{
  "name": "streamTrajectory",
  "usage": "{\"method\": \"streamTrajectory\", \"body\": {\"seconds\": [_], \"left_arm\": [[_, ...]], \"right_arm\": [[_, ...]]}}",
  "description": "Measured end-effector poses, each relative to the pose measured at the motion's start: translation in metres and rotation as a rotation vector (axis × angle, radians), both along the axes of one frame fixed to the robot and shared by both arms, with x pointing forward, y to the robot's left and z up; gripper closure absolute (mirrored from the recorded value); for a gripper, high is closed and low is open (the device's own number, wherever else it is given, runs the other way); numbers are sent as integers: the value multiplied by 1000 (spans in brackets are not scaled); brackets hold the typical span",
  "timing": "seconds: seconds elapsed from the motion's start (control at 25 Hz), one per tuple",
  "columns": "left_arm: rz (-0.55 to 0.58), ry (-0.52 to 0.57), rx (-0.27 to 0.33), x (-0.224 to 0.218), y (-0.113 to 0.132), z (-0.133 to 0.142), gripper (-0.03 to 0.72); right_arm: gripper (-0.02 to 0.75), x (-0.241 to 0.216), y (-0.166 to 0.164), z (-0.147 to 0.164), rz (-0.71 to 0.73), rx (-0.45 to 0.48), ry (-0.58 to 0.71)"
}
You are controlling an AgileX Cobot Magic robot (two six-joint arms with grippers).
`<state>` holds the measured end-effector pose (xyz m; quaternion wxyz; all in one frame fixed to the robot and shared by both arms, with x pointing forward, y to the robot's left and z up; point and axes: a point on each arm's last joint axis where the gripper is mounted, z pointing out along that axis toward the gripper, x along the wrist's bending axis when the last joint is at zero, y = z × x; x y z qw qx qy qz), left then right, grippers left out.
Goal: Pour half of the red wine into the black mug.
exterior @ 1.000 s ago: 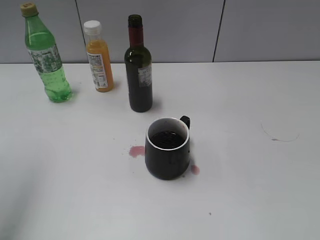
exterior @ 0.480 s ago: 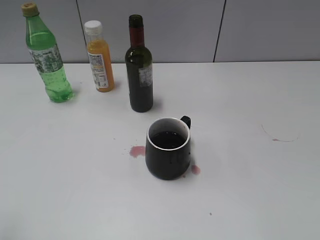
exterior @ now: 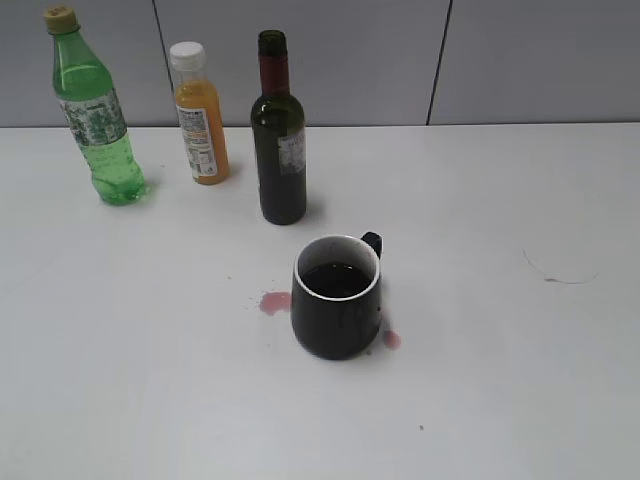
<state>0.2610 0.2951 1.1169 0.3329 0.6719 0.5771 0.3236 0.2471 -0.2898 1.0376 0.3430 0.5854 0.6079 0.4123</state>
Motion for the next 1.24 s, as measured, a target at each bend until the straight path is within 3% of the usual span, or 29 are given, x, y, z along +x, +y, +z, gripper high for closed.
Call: {"method": "streamTrajectory", "body": {"seconds": [0.36,0.64,1.04,1.24], "left_arm": [[10,-129,-13,-23,0,-36,97],[59,-141,-86,-29,1,-62,97],[94,-147,-26,-29,6,-62,97],[94,-148,-26,-29,6,-62,98]], "right_arm": [[164,0,0,0,0,0,0],[164,0,0,0,0,0,1],[164,0,0,0,0,0,1],[164,0,0,0,0,0,1]]}}
